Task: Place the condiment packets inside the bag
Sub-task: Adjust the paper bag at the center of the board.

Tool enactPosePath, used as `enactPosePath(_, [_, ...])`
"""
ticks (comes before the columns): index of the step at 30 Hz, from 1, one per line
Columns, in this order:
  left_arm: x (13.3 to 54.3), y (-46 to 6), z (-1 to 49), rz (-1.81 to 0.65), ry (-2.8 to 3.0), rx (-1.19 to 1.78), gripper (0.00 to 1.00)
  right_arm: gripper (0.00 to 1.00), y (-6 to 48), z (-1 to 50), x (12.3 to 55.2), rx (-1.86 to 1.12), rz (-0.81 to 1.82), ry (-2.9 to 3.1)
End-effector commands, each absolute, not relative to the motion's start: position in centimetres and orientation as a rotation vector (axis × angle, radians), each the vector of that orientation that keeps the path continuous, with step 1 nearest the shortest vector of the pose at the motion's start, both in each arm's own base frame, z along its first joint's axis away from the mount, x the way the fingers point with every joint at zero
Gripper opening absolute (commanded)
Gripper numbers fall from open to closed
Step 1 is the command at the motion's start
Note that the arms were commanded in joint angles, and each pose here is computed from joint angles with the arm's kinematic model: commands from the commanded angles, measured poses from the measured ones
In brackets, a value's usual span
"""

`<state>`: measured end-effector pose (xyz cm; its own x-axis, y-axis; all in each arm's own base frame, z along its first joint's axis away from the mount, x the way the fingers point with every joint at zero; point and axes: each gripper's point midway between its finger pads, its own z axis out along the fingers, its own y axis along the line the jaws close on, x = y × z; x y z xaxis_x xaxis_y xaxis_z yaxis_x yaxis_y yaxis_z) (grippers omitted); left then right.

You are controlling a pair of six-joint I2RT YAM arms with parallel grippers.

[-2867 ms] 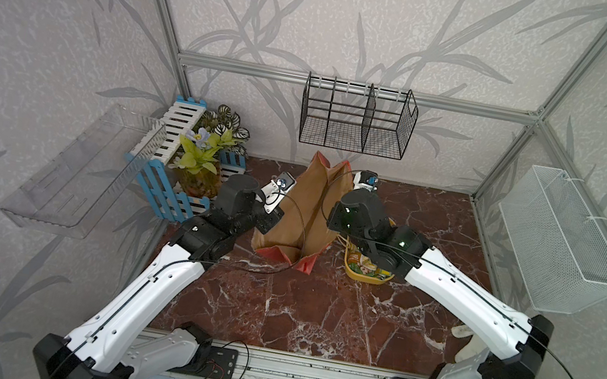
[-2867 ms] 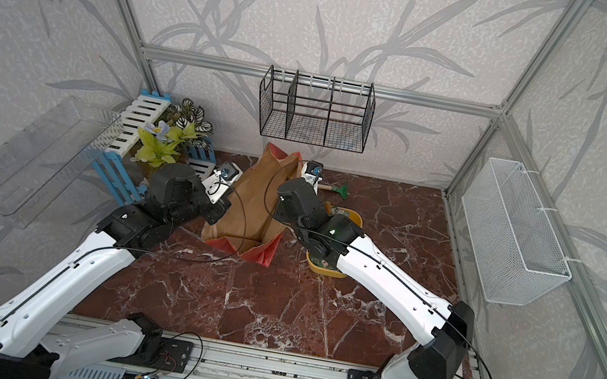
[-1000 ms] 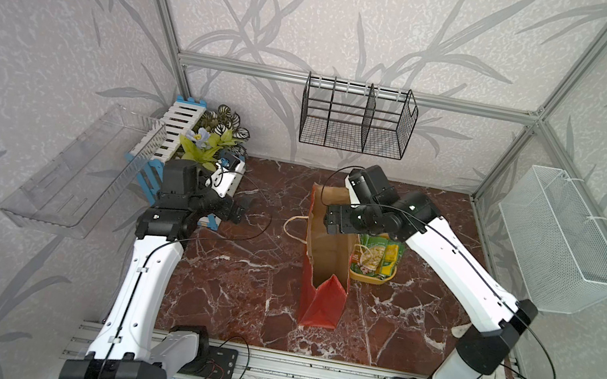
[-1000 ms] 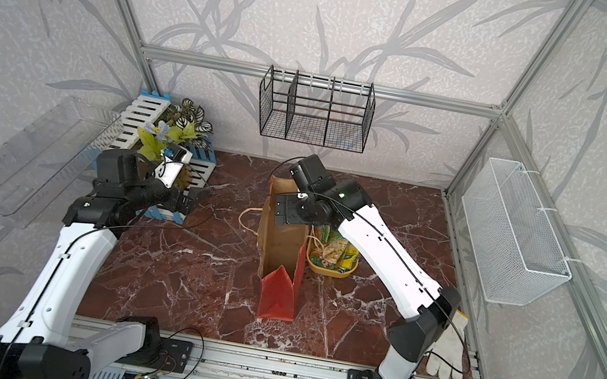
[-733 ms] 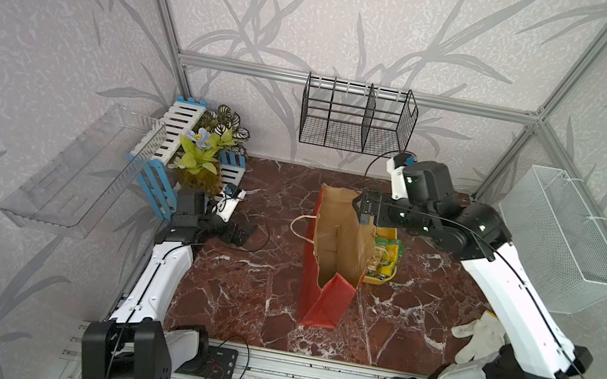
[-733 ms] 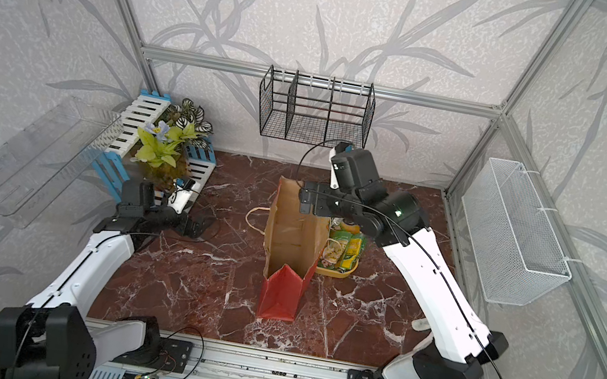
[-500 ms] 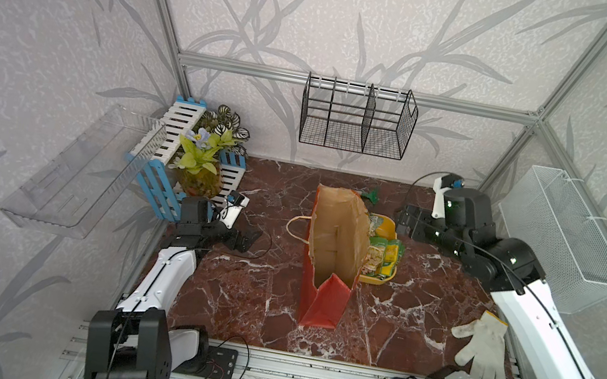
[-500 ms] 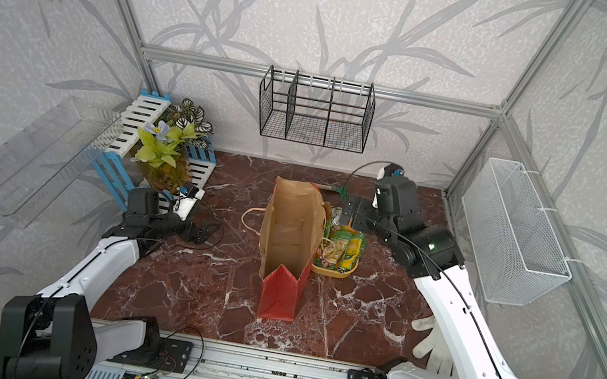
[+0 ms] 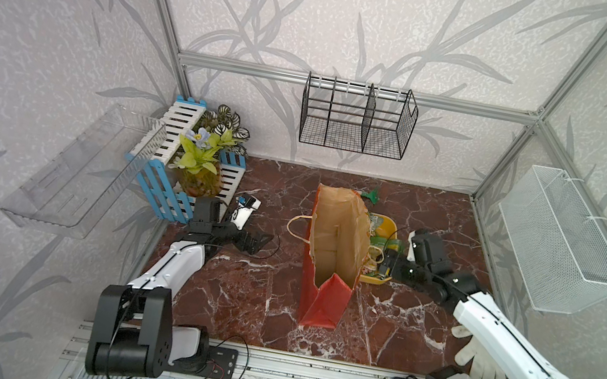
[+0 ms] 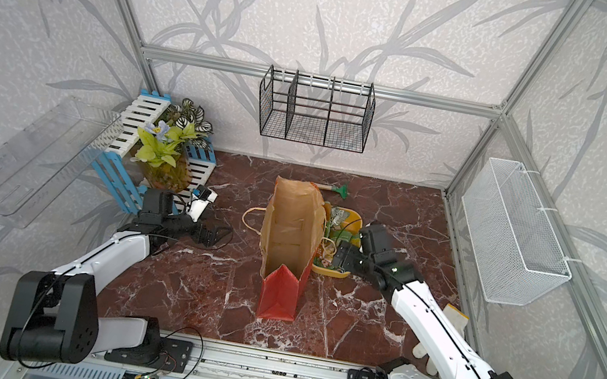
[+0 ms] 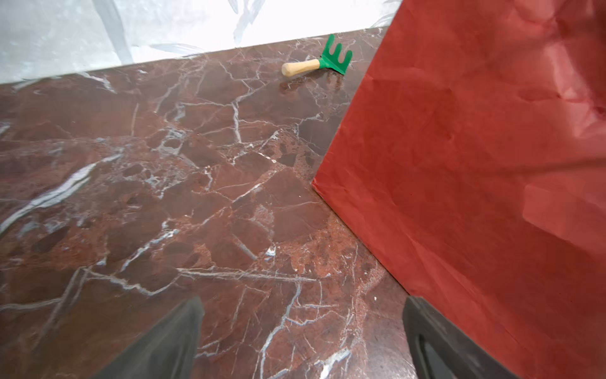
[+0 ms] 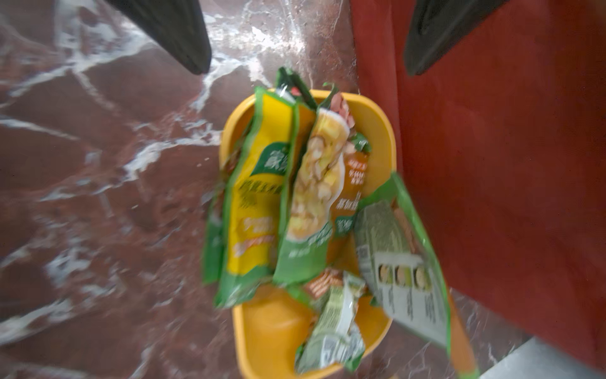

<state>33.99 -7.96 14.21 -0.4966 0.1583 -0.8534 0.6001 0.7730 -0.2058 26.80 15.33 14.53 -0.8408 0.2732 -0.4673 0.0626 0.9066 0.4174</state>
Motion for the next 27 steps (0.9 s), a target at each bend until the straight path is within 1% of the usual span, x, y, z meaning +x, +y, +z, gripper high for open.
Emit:
enactPosePath(1, [35.0, -8.0, 15.2, -0.621, 2.054, 0.571, 1.00, 0.95, 19.1, 16.6, 24.3, 0.240, 0.740, 2.397])
enactPosePath(4, [35.3, -8.1, 15.3, -0.622, 2.049, 0.593, 1.00, 0.95, 19.9, 15.3, 22.2, 0.277, 0.841, 2.339])
enactPosePath(9, [36.4, -8.0, 16.6, -0.602, 2.028, 0.579, 1.00, 0.95, 21.6, 12.5, 21.7, 0.342, 0.936, 2.345])
enactPosePath(12, [36.9, -8.3, 17.8, -0.627, 1.993, 0.564, 1.00, 0.93, 23.9, 10.7, 21.8, 0.381, 1.037, 2.396])
enactPosePath(16, [38.1, -9.3, 17.9, -0.623, 1.994, 0.590, 1.00, 0.92, 26.2, 10.4, 22.1, 0.338, 1.057, 2.433])
enactPosePath(21, [39.3, -9.9, 18.3, -0.656, 2.008, 0.583, 1.00, 0.92, 27.5, 10.5, 23.0, 0.357, 1.099, 2.404])
enactPosePath(25, [39.8, -9.9, 18.7, -0.651, 1.996, 0.575, 1.00, 0.91, 27.6, 11.5, 23.3, 0.378, 1.113, 2.386])
enactPosePath(27, [39.9, -9.7, 18.6, -0.638, 2.000, 0.571, 1.00, 0.90, 26.1, 12.3, 23.1, 0.392, 1.031, 2.396])
